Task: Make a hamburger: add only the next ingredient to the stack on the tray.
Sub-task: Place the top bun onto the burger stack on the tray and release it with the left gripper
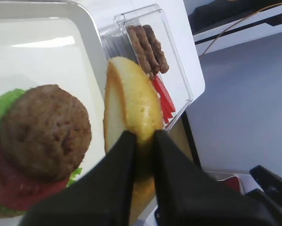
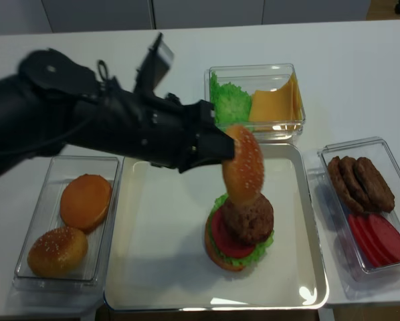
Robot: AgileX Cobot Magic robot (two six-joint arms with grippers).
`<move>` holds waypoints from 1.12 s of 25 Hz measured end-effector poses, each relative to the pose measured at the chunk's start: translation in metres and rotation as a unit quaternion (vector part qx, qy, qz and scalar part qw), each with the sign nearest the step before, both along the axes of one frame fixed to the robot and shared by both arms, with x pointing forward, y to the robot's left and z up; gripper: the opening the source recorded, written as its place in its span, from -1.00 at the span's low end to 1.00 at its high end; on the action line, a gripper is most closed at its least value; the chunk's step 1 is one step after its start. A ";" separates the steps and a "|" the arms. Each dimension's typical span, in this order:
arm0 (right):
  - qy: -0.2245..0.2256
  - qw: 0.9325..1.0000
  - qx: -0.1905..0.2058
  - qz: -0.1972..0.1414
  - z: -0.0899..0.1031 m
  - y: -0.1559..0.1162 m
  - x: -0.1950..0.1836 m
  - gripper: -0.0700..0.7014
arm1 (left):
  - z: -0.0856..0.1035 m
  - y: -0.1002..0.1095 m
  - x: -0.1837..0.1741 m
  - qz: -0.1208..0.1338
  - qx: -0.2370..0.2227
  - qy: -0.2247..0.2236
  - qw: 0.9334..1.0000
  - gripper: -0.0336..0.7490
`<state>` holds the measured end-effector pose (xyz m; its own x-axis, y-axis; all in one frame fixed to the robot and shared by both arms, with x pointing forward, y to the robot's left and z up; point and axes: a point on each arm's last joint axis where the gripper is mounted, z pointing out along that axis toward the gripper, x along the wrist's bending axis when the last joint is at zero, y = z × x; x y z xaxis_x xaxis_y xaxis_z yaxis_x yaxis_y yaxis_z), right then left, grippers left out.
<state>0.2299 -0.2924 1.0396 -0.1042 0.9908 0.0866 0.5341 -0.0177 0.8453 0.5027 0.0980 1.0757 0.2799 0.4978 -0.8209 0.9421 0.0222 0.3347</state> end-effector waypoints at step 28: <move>0.000 1.000 0.002 -0.001 0.000 0.000 0.000 0.46 | -0.059 -0.003 -0.011 0.077 -0.103 0.107 0.986 -0.74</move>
<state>0.2299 -0.2924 1.0396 -0.1023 0.9907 0.0896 0.5344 -0.0213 0.8449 0.4918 0.0955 1.0165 0.0243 0.3369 -0.9412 0.9708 0.2167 0.1027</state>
